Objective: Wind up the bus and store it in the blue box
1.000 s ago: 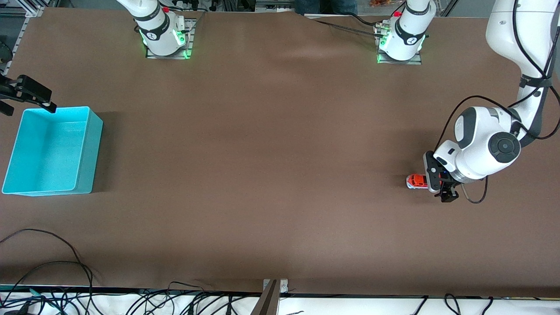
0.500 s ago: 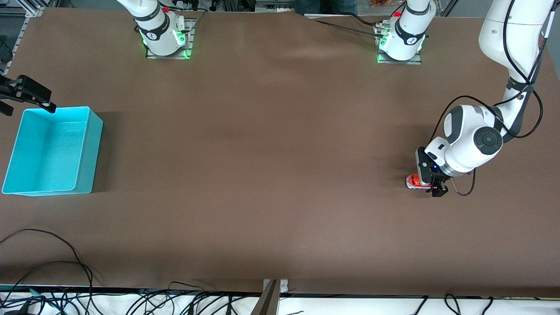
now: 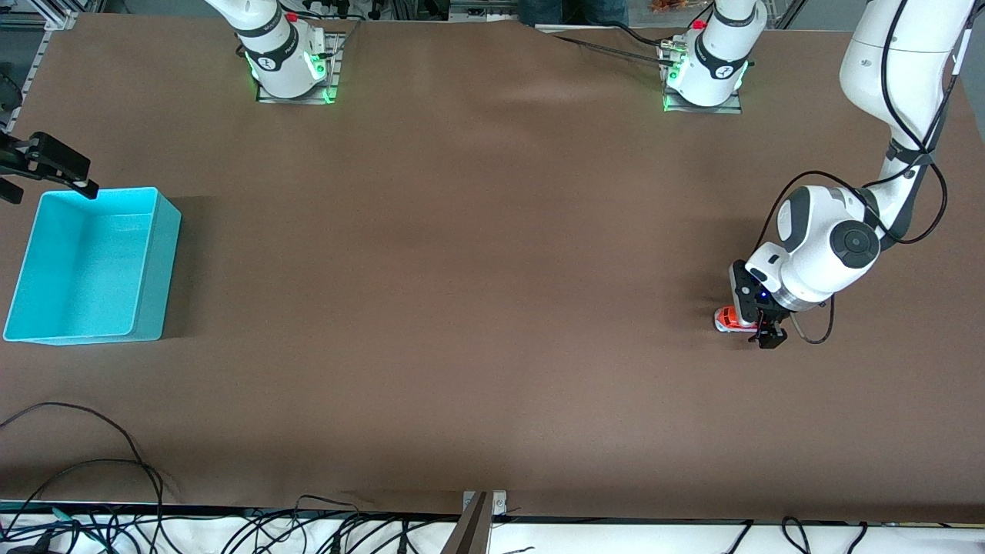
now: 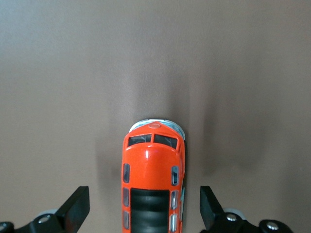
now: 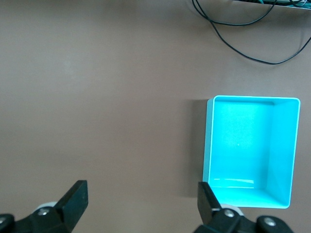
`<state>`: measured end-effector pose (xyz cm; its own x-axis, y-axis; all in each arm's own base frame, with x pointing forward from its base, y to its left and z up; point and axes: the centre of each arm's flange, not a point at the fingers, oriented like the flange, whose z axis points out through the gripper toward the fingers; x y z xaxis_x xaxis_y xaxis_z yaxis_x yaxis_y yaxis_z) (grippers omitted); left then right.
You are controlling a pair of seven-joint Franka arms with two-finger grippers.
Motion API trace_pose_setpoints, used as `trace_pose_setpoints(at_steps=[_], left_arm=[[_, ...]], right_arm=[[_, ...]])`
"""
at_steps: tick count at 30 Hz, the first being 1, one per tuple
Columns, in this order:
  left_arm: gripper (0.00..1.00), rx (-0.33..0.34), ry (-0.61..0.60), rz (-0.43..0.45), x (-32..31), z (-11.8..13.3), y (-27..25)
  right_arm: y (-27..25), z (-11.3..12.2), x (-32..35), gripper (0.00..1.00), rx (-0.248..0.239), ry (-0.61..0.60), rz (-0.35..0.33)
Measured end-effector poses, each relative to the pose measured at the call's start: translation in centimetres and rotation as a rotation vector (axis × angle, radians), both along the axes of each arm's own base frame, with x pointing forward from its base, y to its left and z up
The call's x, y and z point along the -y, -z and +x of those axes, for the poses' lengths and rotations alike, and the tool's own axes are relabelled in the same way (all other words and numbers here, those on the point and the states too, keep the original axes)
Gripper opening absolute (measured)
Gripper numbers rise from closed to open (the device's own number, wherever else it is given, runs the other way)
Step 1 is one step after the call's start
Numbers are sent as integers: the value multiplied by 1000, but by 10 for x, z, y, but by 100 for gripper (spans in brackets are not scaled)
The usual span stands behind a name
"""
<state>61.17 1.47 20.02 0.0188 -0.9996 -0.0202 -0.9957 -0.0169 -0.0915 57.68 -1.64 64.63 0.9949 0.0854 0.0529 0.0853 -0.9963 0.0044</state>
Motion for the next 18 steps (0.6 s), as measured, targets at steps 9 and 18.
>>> trace_pose_setpoints(at_steps=[9,18], left_arm=[[98,0,20,16,-8,-1,9],[67,3,26,18,-8,-1,9]], right_arm=[[0,0,0,100,0,0,0],[0,0,0,100,0,0,0]])
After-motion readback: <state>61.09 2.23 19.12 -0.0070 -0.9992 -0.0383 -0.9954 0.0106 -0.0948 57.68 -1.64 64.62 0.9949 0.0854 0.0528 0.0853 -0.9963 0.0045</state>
